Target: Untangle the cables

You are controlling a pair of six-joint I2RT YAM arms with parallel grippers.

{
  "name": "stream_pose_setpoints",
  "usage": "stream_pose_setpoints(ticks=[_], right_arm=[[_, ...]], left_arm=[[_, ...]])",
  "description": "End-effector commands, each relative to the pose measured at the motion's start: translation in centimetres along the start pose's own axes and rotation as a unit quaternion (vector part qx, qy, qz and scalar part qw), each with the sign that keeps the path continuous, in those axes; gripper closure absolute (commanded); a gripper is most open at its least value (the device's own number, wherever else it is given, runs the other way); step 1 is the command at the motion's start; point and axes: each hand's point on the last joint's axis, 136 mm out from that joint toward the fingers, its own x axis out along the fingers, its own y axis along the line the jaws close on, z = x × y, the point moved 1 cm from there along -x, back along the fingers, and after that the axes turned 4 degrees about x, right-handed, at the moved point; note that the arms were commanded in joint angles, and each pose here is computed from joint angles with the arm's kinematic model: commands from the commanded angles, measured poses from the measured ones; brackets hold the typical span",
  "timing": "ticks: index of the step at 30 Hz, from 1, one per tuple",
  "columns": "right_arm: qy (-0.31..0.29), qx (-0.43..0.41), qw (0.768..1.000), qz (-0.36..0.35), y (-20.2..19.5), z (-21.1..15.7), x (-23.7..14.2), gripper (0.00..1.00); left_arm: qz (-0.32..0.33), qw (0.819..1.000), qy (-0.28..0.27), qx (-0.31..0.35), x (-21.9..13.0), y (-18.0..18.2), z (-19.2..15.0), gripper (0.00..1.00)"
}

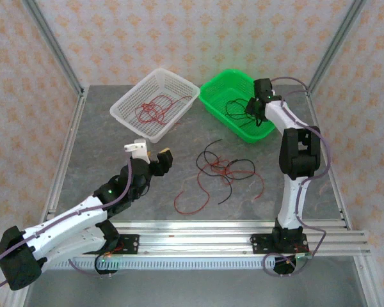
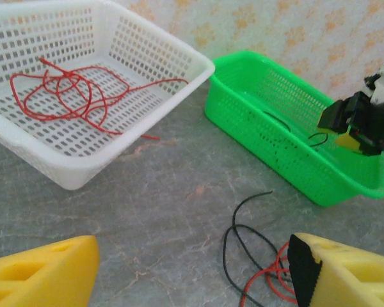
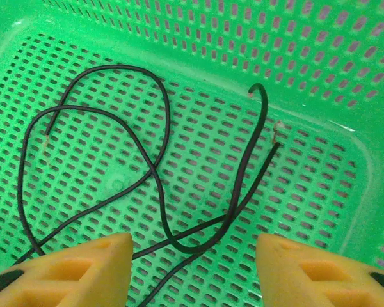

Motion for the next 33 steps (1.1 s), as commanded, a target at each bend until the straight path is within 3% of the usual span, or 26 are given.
stream_pose_setpoints(ticks=[1, 9, 21, 28, 33], right_arm=[[-0.042, -0.014, 0.998, -0.035, -0.6, 2.2, -3.8, 0.46], [-0.065, -0.029, 0.996, -0.055, -1.6, 1.9, -8.3, 0.46], [-0.091, -0.028, 0.995, -0.029, -4.5, -1.8, -16.3, 0.43], [-0.08, -0.027, 0.996, -0.004, -6.6, -5.7, -18.2, 0.43], [-0.064, -0.026, 0.998, 0.01, -8.0, -8.7, -18.4, 0.44]], left_arm=[[-0.002, 1.0, 0.029, -0.003, -0.1, -0.3, -0.9, 0.22], [0.008, 0.997, 0.081, 0.002, 0.6, -0.1, -3.3, 0.22], [0.021, 0.98, 0.198, 0.027, 2.7, -1.6, -8.2, 0.26], [0.025, 0.966, 0.249, 0.058, 4.8, -4.0, -10.1, 0.28], [0.042, 0.947, 0.304, 0.1, 7.3, -5.3, -11.9, 0.33]])
